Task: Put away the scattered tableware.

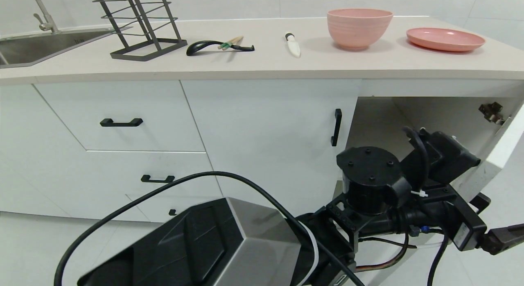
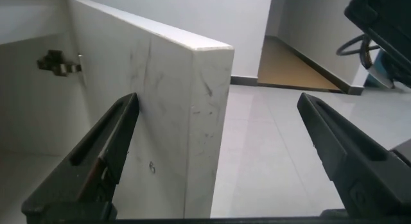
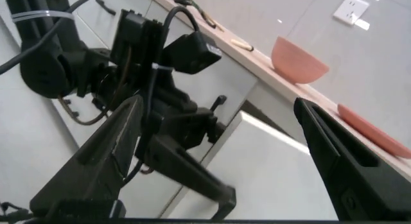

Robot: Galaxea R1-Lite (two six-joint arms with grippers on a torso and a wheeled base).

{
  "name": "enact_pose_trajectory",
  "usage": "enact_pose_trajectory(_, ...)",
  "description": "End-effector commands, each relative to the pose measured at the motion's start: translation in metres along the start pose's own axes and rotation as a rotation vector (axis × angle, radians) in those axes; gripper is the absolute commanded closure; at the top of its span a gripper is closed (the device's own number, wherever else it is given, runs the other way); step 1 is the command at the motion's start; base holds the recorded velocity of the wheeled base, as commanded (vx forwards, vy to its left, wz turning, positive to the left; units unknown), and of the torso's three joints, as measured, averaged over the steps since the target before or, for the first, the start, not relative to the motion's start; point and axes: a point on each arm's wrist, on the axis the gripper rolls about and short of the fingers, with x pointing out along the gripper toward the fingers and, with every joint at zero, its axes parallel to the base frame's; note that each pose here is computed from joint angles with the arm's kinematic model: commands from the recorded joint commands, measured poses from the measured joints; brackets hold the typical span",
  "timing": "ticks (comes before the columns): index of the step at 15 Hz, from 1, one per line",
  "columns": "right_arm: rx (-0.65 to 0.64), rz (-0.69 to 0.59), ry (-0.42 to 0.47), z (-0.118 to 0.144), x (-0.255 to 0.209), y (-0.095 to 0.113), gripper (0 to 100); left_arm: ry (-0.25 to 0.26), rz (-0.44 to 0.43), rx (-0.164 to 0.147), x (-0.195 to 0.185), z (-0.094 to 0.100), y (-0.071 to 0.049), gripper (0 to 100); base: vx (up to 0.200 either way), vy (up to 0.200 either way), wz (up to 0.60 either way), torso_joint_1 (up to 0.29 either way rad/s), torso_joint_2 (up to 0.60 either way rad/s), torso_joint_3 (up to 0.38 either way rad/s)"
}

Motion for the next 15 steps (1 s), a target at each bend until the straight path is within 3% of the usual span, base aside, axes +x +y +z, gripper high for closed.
enact_pose_trajectory(1, -0.039, -0.014, -0.033, 0.009, -0.001, -0.002, 0, 0.001, -0.018, -0.006, 0.005, -0.003, -0.008, 0, 0.000, 0.000, 0.00, 0.000, 0.00, 0.000)
enact_pose_trajectory(5, -0.069, -0.048, -0.051, 0.015, -0.002, -0.003, 0, 0.013, -0.059, -0.023, 0.017, -0.014, -0.025, 0, 0.000, 0.000, 0.00, 0.000, 0.00, 0.000)
enact_pose_trajectory(8, -0.140, -0.072, -0.112, 0.034, 0.000, -0.011, 0, -0.003, -0.097, -0.025, 0.035, -0.030, -0.039, 0, 0.000, 0.000, 0.00, 0.000, 0.00, 0.000)
enact_pose_trajectory(12, -0.210, -0.107, -0.170, 0.054, 0.003, -0.021, 0, -0.074, -0.203, -0.024, 0.072, -0.053, -0.086, 0, 0.000, 0.000, 0.00, 0.000, 0.00, 0.000)
enact_pose_trajectory(14, -0.233, -0.111, -0.188, 0.060, 0.002, -0.022, 0, -0.054, -0.266, -0.055, 0.082, -0.078, -0.126, 0, 0.000, 0.000, 0.00, 0.000, 0.00, 0.000)
enact_pose_trajectory(15, -0.239, -0.113, -0.193, 0.061, 0.001, -0.021, 0, -0.058, -0.270, -0.058, 0.084, -0.079, -0.131, 0, 0.000, 0.000, 0.00, 0.000, 0.00, 0.000)
